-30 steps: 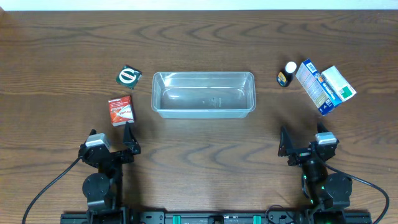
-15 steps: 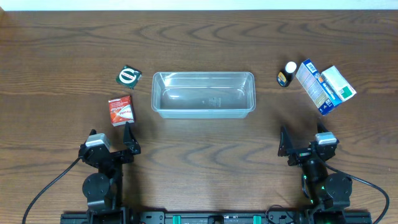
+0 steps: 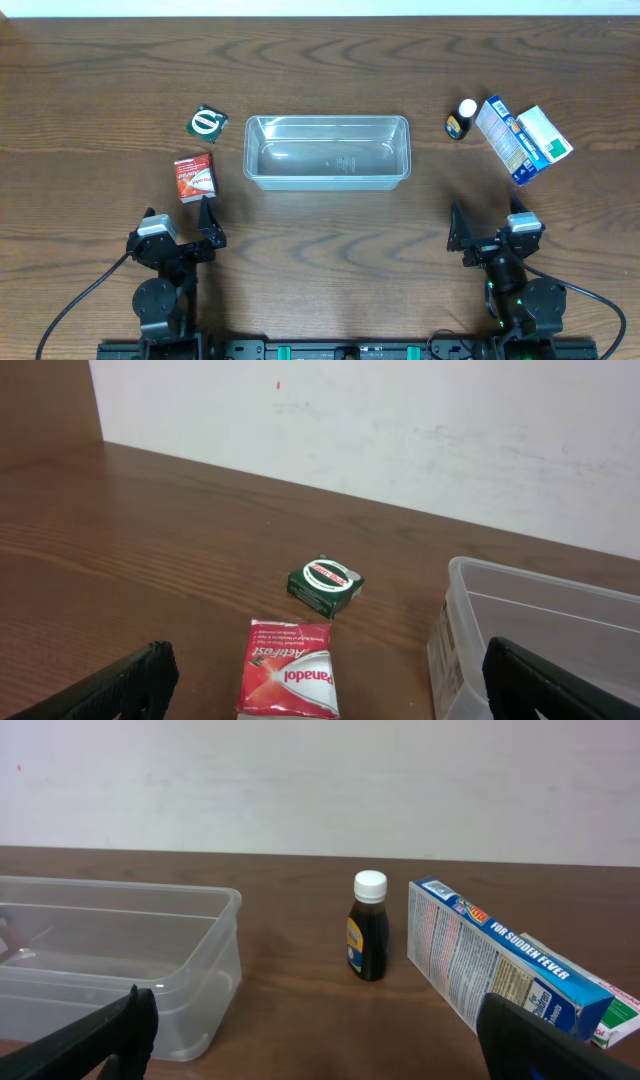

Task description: Pack container

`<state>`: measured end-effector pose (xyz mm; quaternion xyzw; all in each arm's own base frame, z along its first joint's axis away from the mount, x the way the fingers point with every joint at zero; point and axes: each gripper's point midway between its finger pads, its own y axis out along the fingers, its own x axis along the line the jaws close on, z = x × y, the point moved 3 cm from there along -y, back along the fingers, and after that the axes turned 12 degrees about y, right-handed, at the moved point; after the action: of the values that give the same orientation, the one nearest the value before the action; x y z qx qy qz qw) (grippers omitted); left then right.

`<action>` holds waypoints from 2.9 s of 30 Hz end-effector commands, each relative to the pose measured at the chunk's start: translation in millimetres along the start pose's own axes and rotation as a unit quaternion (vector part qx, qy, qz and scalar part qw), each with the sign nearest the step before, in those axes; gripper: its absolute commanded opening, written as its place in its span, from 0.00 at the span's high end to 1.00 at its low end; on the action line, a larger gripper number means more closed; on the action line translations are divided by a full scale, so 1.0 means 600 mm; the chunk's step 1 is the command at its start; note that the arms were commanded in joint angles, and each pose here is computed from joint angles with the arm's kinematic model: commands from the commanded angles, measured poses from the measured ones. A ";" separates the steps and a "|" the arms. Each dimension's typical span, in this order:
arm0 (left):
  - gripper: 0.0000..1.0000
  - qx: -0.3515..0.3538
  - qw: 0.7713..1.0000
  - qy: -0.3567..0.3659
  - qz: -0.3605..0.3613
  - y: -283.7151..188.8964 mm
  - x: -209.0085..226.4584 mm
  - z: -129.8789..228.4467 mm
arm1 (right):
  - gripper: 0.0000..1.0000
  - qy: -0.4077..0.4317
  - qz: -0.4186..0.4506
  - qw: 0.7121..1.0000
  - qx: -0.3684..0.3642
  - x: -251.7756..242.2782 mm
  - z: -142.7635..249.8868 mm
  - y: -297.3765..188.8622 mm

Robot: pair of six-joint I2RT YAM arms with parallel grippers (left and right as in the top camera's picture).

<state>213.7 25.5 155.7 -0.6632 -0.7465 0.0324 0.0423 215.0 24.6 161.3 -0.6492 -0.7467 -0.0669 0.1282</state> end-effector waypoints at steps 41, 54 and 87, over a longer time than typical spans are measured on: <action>0.02 0.025 1.000 0.008 0.001 0.001 0.000 0.024 | 0.01 -0.006 0.002 1.000 -0.002 -0.003 -0.001 -0.001; 0.02 0.025 1.000 0.008 0.001 0.001 0.000 0.024 | 0.01 -0.006 0.002 1.000 -0.002 -0.003 -0.001 -0.001; 0.02 0.025 1.000 0.008 0.001 0.001 0.000 0.024 | 0.01 0.017 0.112 0.957 0.269 -0.022 -0.177 0.066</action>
<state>213.6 25.5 156.0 -0.6632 -0.7465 0.0323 0.0424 244.0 -2.7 240.7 -0.6789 -0.6517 0.0846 0.3275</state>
